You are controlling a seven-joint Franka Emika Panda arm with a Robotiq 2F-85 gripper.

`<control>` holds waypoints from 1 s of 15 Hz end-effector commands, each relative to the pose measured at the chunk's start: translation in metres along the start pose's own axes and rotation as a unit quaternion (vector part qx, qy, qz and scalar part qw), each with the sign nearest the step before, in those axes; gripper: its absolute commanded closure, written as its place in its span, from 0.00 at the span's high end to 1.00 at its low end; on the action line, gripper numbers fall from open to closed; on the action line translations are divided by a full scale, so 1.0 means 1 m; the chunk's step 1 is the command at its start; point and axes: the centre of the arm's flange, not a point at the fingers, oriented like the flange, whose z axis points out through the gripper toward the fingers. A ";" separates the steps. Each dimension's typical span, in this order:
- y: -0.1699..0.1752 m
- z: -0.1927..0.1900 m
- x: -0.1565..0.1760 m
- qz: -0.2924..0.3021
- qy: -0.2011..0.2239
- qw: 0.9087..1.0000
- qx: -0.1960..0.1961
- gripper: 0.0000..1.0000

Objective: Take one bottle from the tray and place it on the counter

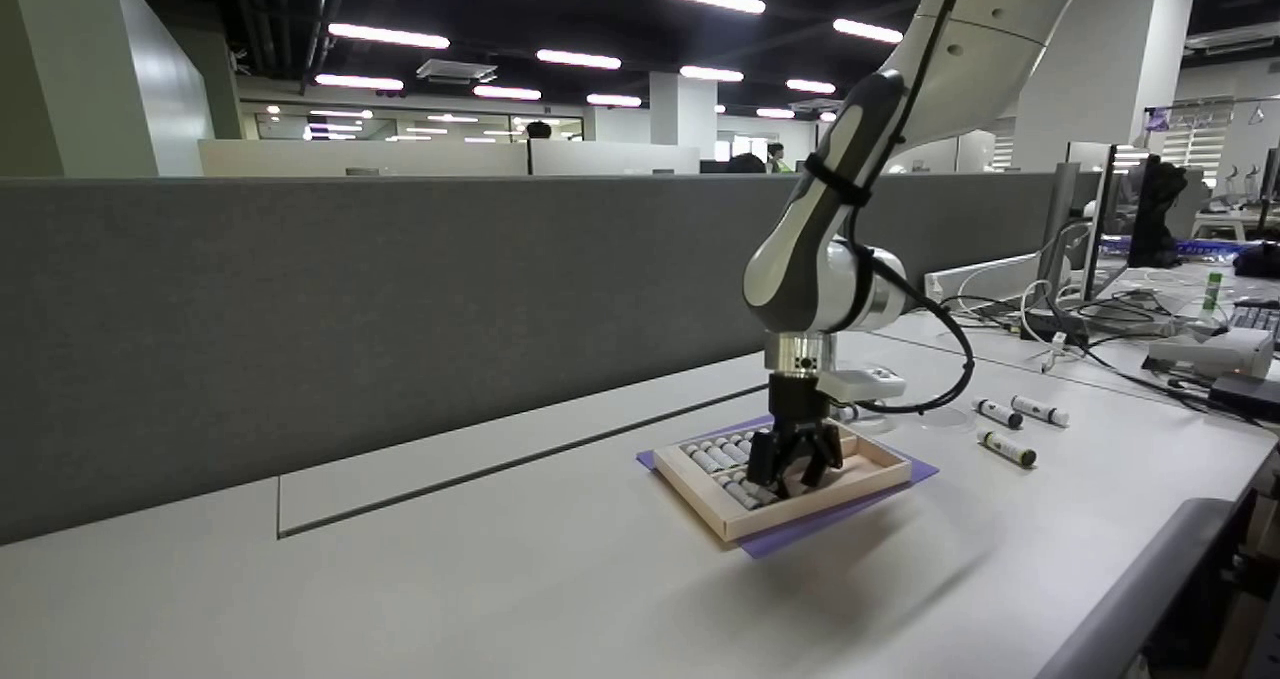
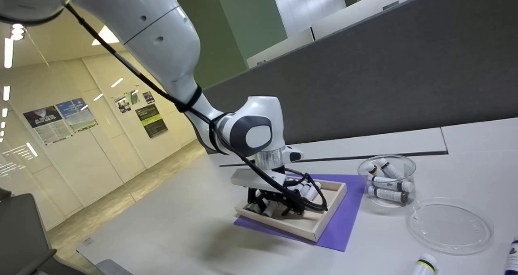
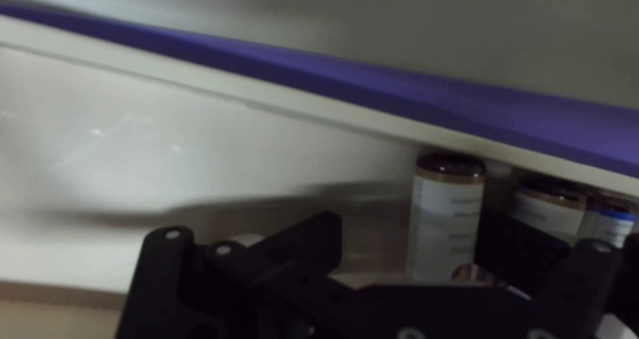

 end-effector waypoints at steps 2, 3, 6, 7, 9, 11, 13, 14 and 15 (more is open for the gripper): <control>0.006 -0.010 0.005 0.018 0.000 1.000 -0.003 0.28; 0.007 -0.014 0.005 0.020 -0.001 1.000 -0.005 0.21; 0.011 -0.030 -0.001 0.023 0.002 1.000 -0.012 0.01; 0.012 -0.036 -0.003 0.022 0.002 1.000 -0.014 0.00; 0.012 -0.051 -0.007 0.019 0.005 1.000 -0.019 0.00; 0.013 -0.066 -0.012 0.017 0.005 1.000 -0.022 0.00; 0.015 -0.082 -0.019 0.018 0.006 0.999 -0.028 0.00; 0.016 -0.089 -0.023 0.018 0.006 0.999 -0.029 0.00; 0.017 -0.097 -0.029 0.018 0.004 0.999 -0.031 0.00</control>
